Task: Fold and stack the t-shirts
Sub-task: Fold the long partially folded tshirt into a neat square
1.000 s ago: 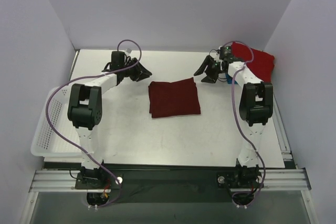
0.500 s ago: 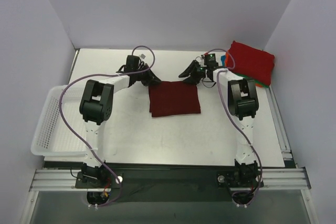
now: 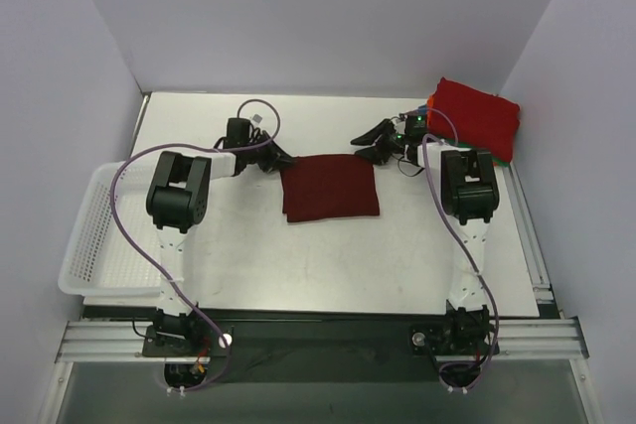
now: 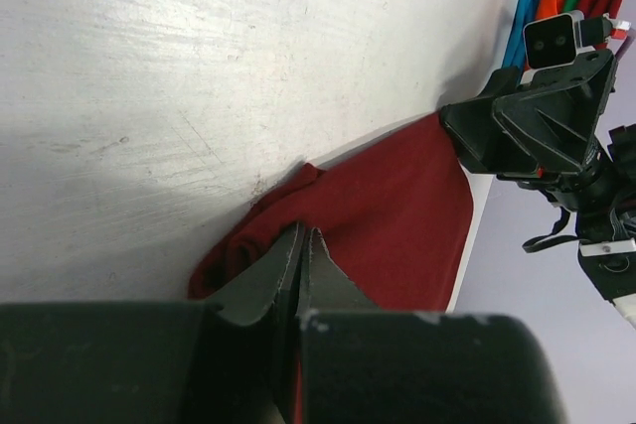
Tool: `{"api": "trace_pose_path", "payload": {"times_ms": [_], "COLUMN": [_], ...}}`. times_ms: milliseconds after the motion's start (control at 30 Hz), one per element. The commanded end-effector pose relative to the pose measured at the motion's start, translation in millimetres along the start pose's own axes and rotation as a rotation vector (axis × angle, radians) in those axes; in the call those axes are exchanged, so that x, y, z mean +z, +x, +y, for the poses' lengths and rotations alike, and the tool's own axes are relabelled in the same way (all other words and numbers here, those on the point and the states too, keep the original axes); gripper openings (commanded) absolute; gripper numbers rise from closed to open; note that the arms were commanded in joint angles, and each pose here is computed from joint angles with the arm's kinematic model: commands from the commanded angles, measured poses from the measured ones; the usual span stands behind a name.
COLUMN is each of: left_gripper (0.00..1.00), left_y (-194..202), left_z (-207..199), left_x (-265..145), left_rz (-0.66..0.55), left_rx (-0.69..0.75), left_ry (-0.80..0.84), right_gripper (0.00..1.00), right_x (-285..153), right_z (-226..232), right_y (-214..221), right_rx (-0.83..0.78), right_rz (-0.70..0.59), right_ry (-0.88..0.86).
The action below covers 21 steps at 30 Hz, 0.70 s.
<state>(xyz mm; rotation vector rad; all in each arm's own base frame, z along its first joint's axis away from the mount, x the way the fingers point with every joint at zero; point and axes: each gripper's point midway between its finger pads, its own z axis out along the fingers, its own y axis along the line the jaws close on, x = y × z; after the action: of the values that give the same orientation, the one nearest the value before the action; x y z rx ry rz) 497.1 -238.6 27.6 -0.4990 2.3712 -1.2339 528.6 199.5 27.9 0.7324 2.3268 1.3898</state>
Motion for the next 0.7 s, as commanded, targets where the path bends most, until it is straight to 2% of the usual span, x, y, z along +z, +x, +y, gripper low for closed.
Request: {"api": "trace_pose_path", "payload": {"times_ms": [0, 167, 200, 300, 400, 433, 500, 533, 600, 633, 667], "left_gripper": [0.00, 0.06, 0.08, 0.11, 0.11, 0.11, 0.11, 0.11, 0.10, 0.10, 0.10], "left_y": [-25, -53, -54, -53, -23, 2, 26, 56, 80, 107, 113], "left_z": [7, -39, -46, -75, -101, -102, -120, -123, -126, -123, -129], "left_x": [-11, -30, -34, -47, -48, -41, -40, -33, -27, -21, -17], "left_rz": [-0.058, -0.083, -0.076, -0.088, -0.047, -0.005, 0.015, 0.066, 0.096, 0.142, 0.141], "left_rx": [0.015, 0.146, 0.150, 0.180, 0.219, 0.219, 0.237, 0.249, 0.257, 0.261, 0.279], "left_ry": [-0.044, -0.003, -0.009, 0.016, 0.032, 0.033, 0.081, 0.084, 0.085, 0.073, 0.102], "right_gripper": [0.42, 0.48, 0.51, 0.52, 0.52, 0.52, 0.52, 0.54, 0.59, 0.59, 0.60], "right_x": [-22, -51, -67, -88, -102, -105, -115, -119, -127, -123, -122], "right_z": [-19, -1, 7, 21, 21, 16, 5, 0, -6, -10, -13], "right_y": [-20, -38, -50, -42, -21, -18, -3, 1, 5, 17, 20], "right_rx": [0.023, -0.031, -0.063, -0.110, -0.130, -0.133, -0.161, -0.175, -0.203, -0.233, -0.250], "right_rz": [-0.064, -0.071, -0.103, -0.113, -0.112, -0.122, -0.117, -0.117, -0.141, -0.111, -0.104], "right_ry": [0.061, 0.056, 0.048, 0.060, 0.099, 0.124, 0.178, 0.196, 0.241, 0.262, 0.280]}}
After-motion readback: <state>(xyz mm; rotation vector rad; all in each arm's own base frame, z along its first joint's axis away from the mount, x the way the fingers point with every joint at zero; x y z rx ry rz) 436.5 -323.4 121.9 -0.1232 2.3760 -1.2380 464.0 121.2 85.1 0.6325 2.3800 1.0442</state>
